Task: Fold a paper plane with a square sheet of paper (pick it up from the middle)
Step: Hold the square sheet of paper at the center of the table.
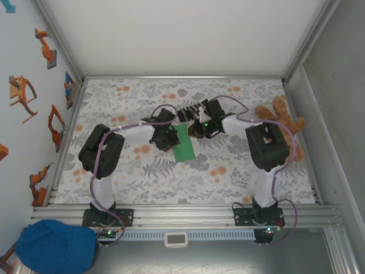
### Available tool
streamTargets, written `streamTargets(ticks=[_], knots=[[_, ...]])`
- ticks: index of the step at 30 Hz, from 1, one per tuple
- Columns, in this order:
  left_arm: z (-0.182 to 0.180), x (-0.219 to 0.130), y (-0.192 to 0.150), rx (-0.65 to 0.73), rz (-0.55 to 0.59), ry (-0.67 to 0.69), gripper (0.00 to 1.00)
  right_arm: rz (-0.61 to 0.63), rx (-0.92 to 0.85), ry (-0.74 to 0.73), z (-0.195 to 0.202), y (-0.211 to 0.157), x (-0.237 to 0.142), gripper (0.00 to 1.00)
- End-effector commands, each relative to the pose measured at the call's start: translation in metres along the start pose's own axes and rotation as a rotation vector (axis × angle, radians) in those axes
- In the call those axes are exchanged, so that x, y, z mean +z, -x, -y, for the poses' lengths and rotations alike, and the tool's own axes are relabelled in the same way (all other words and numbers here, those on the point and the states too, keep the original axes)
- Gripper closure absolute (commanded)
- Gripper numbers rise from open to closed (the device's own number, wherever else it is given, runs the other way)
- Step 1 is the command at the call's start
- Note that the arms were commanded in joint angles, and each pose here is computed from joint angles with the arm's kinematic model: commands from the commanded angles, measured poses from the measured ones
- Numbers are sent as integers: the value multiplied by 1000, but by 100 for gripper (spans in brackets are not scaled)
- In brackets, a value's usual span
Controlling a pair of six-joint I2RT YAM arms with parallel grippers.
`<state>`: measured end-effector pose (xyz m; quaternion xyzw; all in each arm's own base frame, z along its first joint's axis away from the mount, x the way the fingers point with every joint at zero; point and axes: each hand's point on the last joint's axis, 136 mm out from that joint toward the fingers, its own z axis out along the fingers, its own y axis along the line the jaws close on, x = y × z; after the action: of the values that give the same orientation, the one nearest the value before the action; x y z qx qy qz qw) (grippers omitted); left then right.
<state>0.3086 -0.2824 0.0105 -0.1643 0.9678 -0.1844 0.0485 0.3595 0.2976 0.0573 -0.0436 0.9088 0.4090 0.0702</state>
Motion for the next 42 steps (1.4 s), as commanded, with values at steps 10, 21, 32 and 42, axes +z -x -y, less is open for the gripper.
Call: streamTargets(ticks=[10,21,32,42], knots=[[-69,47,-30,-11,-97,237,68,-63,-4,-3,3,-10,13,96],[-72,47,-31,-8,-99,243,69,-105,1,-26,12,-19,21,96],[-71,48,-31,-7,-100,242,69,-119,10,-61,22,-21,25,97],[-59,38,-25,13,-74,211,68,-198,69,-213,70,-49,34,100]])
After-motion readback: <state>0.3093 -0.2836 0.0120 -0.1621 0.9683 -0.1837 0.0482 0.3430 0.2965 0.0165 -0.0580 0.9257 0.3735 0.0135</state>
